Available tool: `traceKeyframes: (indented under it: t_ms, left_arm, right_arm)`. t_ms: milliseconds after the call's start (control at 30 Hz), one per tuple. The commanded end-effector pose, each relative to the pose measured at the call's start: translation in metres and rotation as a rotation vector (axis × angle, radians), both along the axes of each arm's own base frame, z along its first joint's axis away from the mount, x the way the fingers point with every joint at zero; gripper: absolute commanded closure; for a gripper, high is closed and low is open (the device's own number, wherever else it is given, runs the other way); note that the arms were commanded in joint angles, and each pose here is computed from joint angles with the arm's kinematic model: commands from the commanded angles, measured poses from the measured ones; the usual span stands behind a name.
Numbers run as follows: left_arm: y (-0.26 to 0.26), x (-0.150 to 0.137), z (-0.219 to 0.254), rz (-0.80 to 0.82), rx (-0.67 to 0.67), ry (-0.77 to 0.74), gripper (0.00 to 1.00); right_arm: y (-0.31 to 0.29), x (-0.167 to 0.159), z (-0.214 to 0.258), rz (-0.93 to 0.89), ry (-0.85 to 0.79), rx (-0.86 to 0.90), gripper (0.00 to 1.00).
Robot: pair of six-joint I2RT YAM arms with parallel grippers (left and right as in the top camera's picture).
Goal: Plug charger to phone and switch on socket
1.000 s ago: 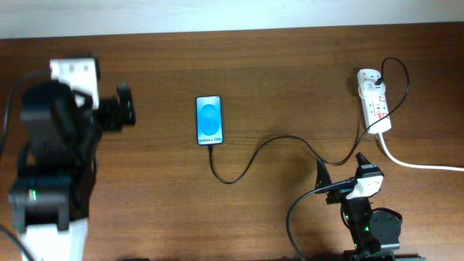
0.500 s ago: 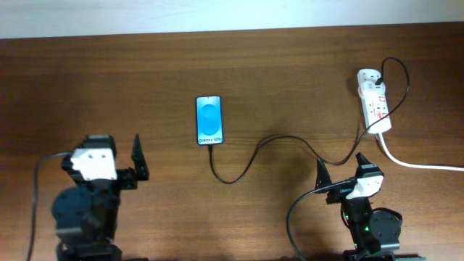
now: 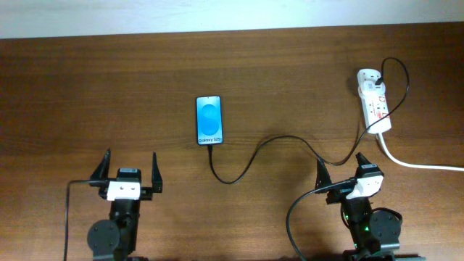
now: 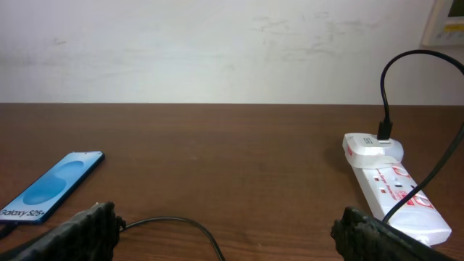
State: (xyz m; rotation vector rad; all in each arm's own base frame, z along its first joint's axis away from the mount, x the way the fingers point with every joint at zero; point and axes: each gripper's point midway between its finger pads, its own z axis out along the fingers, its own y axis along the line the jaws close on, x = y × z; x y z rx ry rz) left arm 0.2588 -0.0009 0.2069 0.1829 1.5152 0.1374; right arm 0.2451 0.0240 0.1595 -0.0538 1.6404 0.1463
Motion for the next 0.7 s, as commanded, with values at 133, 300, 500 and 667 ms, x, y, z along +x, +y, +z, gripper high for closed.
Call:
traceKeyframes:
  t_ms: [133, 300, 500, 667]
  left_arm:
    - [0.002, -0.008, -0.03, 0.014, 0.037, 0.044, 0.01]
    - [0.005, -0.013, -0.05, 0.03, 0.032, 0.122, 0.01]
    - [0.006, -0.013, -0.05, 0.036, 0.032, 0.121, 0.01]
    - [0.006, -0.013, -0.05, 0.036, 0.032, 0.12, 0.01]
  right_arm:
    - [0.001, 0.0, -0.002, 0.002, 0.003, 0.003, 0.02]
    - [0.001, 0.0, -0.002, 0.002, 0.003, 0.003, 0.02]
    - [0.001, 0.0, -0.002, 0.002, 0.003, 0.003, 0.02]
    - [0.001, 0.0, -0.002, 0.002, 0.003, 0.003, 0.02]
